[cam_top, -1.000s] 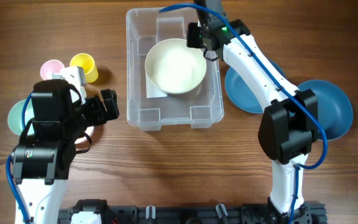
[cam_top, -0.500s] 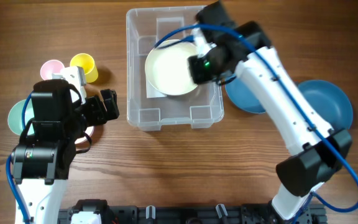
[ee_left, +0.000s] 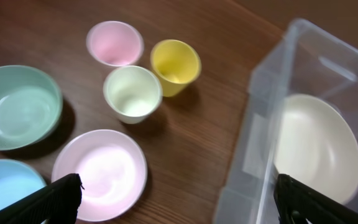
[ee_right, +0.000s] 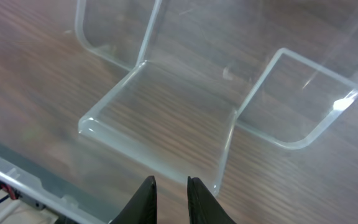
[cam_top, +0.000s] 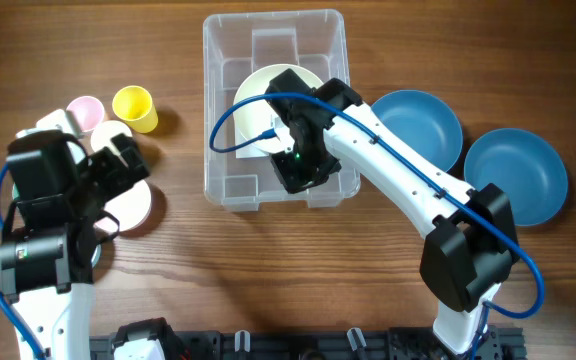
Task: Pack container
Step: 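Carry the cream bowl into the clear bin and release it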
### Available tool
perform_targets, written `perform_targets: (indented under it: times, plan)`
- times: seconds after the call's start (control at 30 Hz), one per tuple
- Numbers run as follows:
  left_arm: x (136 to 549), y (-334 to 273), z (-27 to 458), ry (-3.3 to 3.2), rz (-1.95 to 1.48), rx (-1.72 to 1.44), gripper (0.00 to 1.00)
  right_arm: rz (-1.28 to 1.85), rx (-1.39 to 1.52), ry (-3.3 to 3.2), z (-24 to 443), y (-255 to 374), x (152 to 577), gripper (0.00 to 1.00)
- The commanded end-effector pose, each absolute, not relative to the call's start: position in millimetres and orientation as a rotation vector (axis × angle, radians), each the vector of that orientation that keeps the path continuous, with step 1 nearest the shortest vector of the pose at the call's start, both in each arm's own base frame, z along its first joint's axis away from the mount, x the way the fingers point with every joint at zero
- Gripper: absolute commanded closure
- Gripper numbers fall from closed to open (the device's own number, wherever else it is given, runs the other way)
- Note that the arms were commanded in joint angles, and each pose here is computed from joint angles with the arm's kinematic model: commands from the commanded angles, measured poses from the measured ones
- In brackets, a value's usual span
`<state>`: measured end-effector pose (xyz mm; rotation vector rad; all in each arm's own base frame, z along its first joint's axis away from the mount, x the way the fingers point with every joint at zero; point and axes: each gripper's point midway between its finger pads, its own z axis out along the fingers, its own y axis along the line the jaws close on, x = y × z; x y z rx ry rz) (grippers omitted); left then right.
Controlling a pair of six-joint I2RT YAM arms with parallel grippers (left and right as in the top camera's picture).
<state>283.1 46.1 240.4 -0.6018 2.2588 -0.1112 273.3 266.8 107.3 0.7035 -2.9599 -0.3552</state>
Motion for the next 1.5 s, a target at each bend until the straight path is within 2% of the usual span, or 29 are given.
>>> perform_targets:
  times: [0.0,0.17,0.53,0.77,0.87,1.1,1.3,1.47]
  plan:
    - [279,67,249,2.202,-0.088,-0.715,0.00,-0.403,0.688,-2.918,104,273,265,0.83]
    - [278,71,249,2.197,-0.080,-0.730,0.00,-0.512,0.714,-2.826,110,284,246,0.88]
    - [278,71,249,2.197,-0.080,-0.730,0.00,-0.452,0.693,-2.728,113,277,217,0.93]
    - [278,71,249,2.198,-0.081,-0.730,0.00,-0.344,0.731,-3.040,101,267,296,0.93]
    - [278,71,249,2.198,-0.081,-0.730,0.00,-0.349,0.720,-3.052,97,266,301,0.93]
    - [278,71,249,2.197,-0.081,-0.730,0.00,-0.309,0.704,-3.006,46,260,293,0.94]
    - [278,71,249,2.198,-0.081,-0.730,0.00,-0.269,0.716,-3.104,24,266,323,0.93]
    - [278,71,249,2.198,-0.081,-0.730,0.00,-0.207,0.691,-3.216,25,265,347,0.93]
